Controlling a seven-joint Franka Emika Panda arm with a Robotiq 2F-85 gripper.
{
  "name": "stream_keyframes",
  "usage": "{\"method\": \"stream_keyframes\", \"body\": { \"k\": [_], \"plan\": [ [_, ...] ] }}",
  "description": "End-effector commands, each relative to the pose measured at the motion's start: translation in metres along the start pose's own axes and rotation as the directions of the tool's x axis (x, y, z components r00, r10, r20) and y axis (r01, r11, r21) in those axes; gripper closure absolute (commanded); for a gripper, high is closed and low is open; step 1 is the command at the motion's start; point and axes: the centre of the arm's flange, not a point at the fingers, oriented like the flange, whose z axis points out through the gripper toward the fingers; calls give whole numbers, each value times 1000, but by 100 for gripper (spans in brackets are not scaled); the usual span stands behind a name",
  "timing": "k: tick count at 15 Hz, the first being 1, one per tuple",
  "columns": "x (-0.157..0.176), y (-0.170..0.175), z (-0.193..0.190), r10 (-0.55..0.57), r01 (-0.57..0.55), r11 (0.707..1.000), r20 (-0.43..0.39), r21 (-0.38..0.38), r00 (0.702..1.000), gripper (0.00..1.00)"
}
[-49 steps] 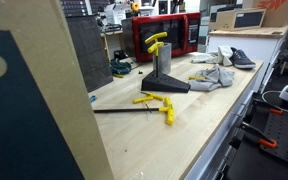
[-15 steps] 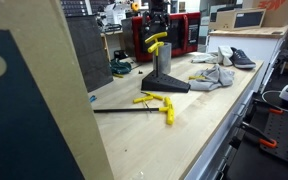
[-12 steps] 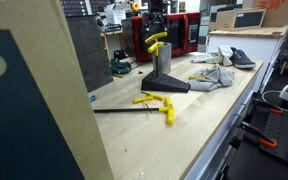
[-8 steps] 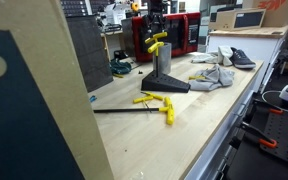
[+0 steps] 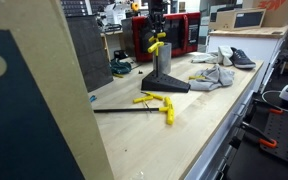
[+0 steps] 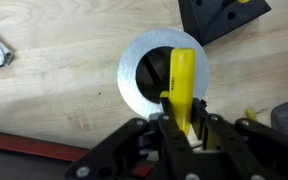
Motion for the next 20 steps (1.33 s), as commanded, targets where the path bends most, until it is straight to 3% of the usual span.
{"method": "stream_keyframes", "body": {
  "k": [1, 8, 13, 20],
  "plan": [
    [-4, 7, -17, -28, 28, 999, -7, -26, 1000, 94],
    [-50, 6, -78, 10, -3, 999, -168, 47, 986, 94],
    [-94, -2, -129, 121, -85, 986, -280, 141, 952, 94],
    [-107, -26, -135, 415, -317, 900, -362, 301, 835, 94]
  ]
}}
